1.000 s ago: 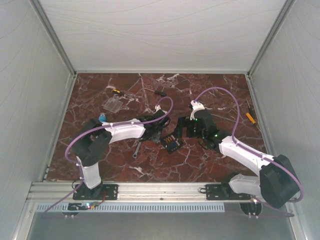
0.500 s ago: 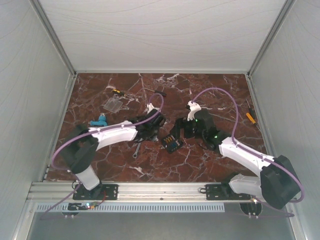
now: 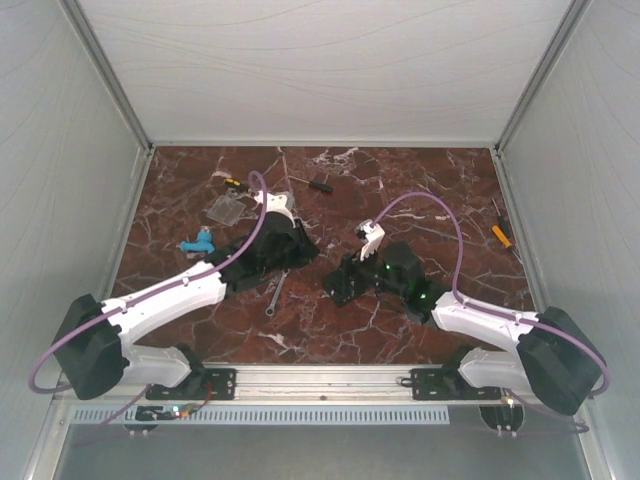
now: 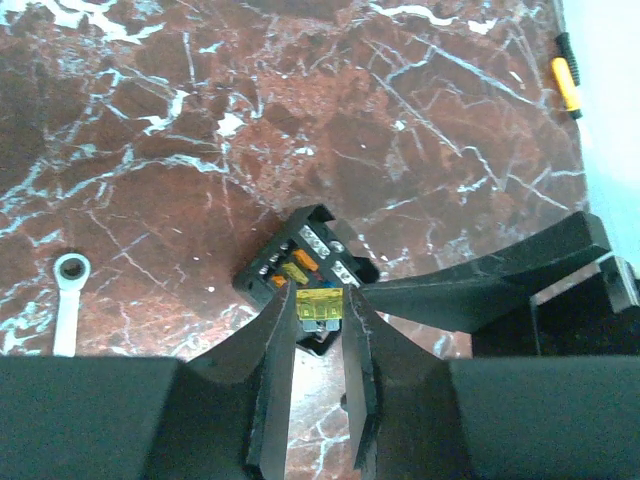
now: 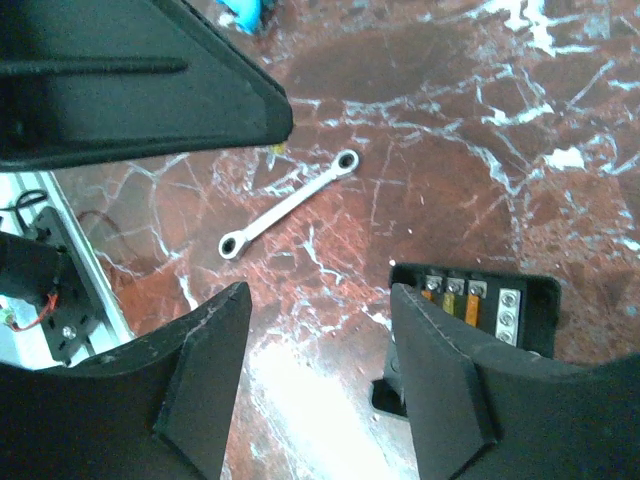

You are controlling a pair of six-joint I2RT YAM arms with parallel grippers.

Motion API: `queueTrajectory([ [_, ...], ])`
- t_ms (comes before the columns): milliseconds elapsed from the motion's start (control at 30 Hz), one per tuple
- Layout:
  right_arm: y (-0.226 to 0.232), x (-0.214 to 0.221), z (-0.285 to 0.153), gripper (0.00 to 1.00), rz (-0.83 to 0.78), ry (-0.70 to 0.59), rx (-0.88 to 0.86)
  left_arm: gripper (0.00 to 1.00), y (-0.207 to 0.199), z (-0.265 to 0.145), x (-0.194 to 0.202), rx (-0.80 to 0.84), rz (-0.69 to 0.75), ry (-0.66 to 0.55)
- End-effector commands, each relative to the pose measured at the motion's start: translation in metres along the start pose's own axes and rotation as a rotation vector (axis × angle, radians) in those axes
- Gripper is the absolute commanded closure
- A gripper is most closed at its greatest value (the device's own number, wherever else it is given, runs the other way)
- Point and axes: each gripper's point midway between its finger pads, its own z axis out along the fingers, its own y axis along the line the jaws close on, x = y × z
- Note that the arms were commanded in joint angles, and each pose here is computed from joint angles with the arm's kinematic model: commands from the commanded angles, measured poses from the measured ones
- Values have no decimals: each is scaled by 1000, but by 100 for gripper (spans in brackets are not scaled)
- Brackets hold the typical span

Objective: Snap on the fuse box
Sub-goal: Pick up the fuse from the center of the board.

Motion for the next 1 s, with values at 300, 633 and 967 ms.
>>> queueTrajectory([
  [300, 22, -55, 8, 53, -44, -261, -60, 84, -42, -21, -18, 206, -117, -68],
  [633, 31, -64, 9, 67, -50, -295, -104, 83, -45, -23, -16, 227, -131, -73],
  [967, 29, -68, 9, 75, -41, -317, -90, 83, -46, -23, -14, 237, -133, -68],
])
